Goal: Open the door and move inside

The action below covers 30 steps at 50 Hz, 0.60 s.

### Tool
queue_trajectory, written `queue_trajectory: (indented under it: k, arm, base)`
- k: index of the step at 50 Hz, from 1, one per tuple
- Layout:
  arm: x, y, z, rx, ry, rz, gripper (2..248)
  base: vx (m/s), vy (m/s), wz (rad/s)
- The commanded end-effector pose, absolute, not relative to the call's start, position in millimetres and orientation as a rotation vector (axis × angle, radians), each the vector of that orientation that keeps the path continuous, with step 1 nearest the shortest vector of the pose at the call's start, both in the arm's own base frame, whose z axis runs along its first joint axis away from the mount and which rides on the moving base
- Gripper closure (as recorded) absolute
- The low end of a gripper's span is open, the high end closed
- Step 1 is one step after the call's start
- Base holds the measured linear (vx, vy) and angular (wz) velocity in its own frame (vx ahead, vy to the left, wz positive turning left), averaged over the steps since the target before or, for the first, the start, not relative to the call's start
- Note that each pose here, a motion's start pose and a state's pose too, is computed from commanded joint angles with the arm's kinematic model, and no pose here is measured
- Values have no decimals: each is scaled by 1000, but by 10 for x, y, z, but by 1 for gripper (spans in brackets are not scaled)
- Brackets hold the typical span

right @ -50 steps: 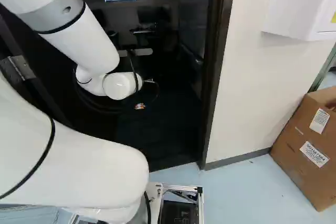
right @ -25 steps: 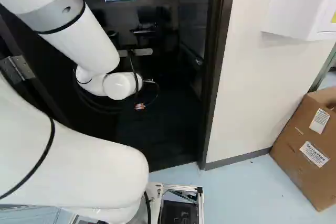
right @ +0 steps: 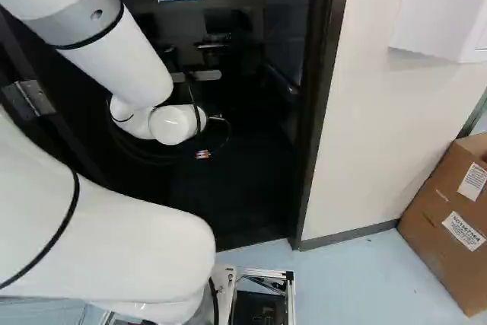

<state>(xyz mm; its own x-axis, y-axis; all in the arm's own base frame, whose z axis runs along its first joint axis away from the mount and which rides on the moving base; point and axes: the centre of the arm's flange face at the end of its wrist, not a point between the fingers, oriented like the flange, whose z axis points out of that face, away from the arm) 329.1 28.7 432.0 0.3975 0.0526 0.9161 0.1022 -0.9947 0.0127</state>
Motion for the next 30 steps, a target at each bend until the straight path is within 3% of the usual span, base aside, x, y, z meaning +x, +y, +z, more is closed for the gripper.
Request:
queue_trajectory:
  k: [30]
  arm:
    - [3291,287,4320,-2588,-143,-1694,3]
  base:
    - [102,3,-4]
